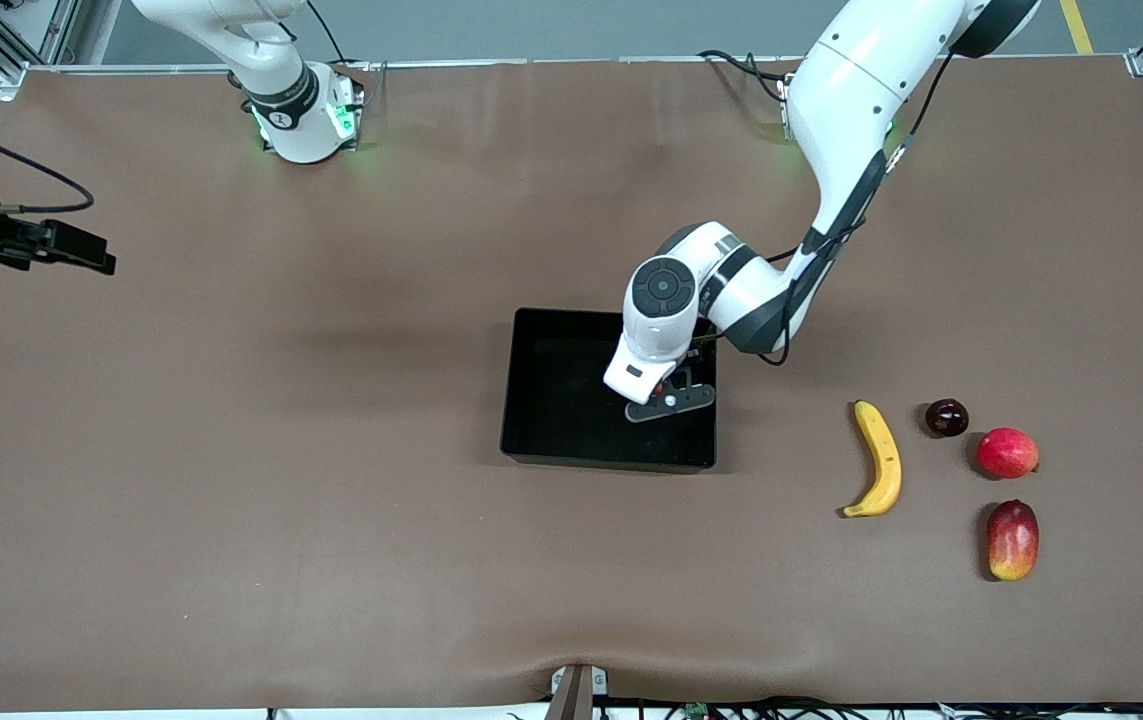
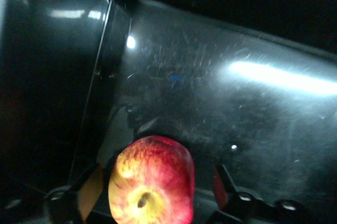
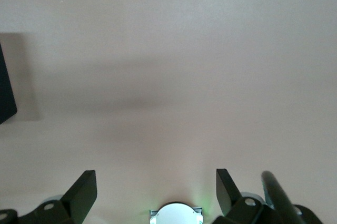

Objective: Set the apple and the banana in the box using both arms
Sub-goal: 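Carry the apple over the black box and open the left gripper, then move the left gripper to the yellow banana and grasp it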

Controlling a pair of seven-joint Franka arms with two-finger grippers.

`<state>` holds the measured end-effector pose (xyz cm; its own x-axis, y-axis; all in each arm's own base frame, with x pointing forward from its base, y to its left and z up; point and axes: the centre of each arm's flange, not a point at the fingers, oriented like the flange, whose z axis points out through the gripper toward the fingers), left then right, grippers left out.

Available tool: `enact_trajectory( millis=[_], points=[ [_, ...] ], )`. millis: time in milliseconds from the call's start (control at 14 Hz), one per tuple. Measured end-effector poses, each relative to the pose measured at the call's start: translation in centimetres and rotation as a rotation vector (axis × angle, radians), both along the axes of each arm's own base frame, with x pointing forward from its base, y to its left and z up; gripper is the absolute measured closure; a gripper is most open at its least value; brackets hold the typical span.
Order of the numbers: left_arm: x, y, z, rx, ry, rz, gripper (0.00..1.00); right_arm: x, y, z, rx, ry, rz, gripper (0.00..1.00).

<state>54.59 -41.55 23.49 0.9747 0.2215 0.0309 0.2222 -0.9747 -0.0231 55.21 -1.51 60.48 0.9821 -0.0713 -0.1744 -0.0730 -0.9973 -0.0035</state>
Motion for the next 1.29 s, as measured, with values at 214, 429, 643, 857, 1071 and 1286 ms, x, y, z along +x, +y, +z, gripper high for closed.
enact_trajectory(
  millis=[214, 429, 643, 857, 1071, 1286],
  points=[
    [2.5, 1.8, 7.7, -0.002, -0.068, 0.037, 0.00, -0.8, -2.9, -0.3, 0.025, -0.012, 0.078, 0.00],
    [5.5, 7.7, 14.7, 0.037, -0.095, -0.007, 0.00, -0.8, -5.8, 0.9, 0.031, -0.053, 0.160, 0.00],
    [9.3, 17.3, 14.8, 0.083, -0.050, -0.122, 0.00, -0.7, -5.5, 2.8, -0.032, -0.084, 0.184, 0.00],
    [12.0, 26.6, 11.4, 0.088, -0.001, -0.201, 0.00, -0.2, -5.6, 2.2, -0.031, -0.081, 0.185, 0.00],
    [13.1, 32.1, 6.8, 0.066, 0.020, -0.259, 0.00, 0.3, -5.2, 1.6, -0.028, -0.075, 0.192, 0.00],
    [13.4, 35.1, 1.9, 0.061, 0.045, -0.277, 0.03, 0.2, -5.0, 1.6, -0.011, -0.077, 0.191, 0.00]
  ],
)
